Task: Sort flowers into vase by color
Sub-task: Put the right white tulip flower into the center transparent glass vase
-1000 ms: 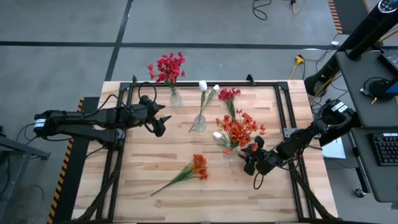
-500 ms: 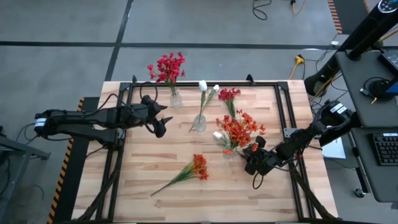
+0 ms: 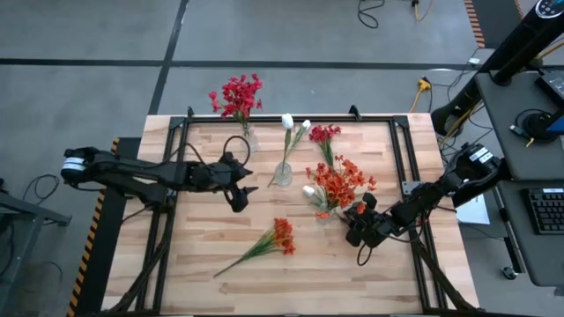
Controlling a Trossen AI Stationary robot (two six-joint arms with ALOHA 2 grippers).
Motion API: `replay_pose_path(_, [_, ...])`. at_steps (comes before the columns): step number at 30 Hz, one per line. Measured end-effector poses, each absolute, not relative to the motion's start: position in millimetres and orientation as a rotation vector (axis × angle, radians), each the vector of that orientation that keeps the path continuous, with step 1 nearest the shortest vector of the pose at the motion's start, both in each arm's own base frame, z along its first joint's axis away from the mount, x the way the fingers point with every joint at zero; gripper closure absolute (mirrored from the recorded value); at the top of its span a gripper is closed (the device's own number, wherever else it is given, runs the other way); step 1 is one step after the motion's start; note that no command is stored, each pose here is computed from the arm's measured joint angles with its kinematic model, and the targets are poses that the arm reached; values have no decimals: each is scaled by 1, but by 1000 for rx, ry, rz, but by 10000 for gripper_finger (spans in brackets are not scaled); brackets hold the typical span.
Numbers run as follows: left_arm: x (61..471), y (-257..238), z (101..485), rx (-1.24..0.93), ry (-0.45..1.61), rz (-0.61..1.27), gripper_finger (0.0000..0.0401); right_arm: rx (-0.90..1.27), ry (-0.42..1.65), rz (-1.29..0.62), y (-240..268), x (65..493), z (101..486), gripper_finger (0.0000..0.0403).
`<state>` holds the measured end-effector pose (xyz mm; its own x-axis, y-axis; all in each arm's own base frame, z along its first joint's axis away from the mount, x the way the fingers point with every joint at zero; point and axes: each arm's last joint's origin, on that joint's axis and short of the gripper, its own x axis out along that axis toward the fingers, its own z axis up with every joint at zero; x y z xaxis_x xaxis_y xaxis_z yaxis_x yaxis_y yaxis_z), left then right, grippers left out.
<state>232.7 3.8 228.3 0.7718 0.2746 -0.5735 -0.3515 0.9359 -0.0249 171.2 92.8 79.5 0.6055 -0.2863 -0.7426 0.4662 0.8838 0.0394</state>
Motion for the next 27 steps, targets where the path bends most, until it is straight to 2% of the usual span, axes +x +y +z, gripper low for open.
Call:
replay_pose_path(11, [241,4,228,-112,562,332,149,281,818,-437,93,171,80,387])
replay_pose_path(27, [235,4,239,-89,515,330,149,407,774,-417,92,167,104,393])
